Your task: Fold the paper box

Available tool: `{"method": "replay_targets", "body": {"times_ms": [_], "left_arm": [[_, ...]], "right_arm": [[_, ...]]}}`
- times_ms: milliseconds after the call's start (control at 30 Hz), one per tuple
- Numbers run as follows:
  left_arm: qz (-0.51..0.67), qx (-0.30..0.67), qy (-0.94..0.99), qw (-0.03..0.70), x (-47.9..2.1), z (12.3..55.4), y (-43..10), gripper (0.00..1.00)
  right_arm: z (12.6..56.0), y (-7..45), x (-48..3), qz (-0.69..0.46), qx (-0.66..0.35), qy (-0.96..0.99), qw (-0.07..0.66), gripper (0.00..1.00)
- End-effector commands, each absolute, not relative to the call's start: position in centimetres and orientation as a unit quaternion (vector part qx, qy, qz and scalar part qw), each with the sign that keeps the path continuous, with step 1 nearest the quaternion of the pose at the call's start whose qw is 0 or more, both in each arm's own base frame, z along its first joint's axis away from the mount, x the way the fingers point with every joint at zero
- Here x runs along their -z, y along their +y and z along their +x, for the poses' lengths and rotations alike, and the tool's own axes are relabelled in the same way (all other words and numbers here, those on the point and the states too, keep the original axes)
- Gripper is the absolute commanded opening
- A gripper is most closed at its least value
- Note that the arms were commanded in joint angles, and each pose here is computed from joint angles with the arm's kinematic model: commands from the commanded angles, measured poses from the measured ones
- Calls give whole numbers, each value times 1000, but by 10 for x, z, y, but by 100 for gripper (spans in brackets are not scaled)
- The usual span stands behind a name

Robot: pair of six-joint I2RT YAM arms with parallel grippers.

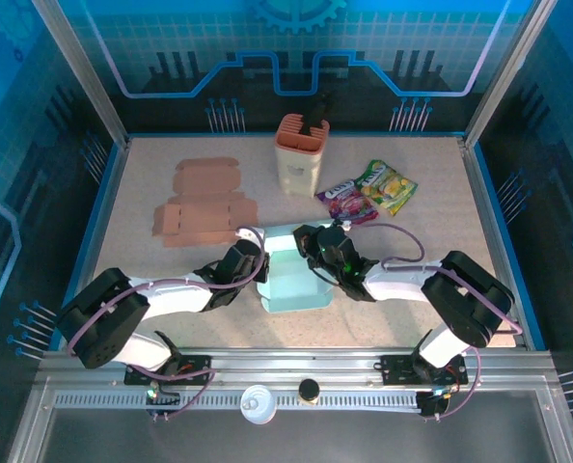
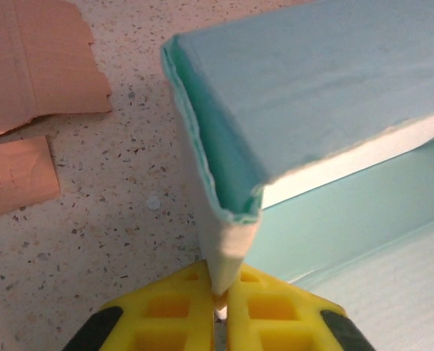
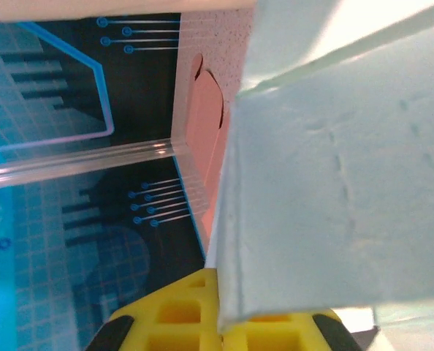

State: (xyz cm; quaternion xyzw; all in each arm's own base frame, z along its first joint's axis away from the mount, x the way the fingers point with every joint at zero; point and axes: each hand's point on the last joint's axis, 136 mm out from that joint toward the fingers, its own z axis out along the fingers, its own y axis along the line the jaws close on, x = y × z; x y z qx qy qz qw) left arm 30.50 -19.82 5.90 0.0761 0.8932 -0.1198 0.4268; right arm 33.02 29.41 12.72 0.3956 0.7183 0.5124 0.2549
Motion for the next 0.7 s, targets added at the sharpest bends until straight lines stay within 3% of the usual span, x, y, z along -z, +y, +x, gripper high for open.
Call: {"method": "replay_targets", "body": {"times_ms": [0, 333, 667], "left_arm": [[77, 121, 889, 436, -57, 306, -200, 15], [75, 119, 888, 437, -50, 311, -204, 21], [68, 95, 882, 456, -56, 314, -207, 10]], "right_arm": [[336, 290, -120, 405, -506, 716, 259, 0], [332, 288, -113, 408, -502, 720, 252, 0], [327, 289, -109, 411, -504, 718, 250, 0]]}}
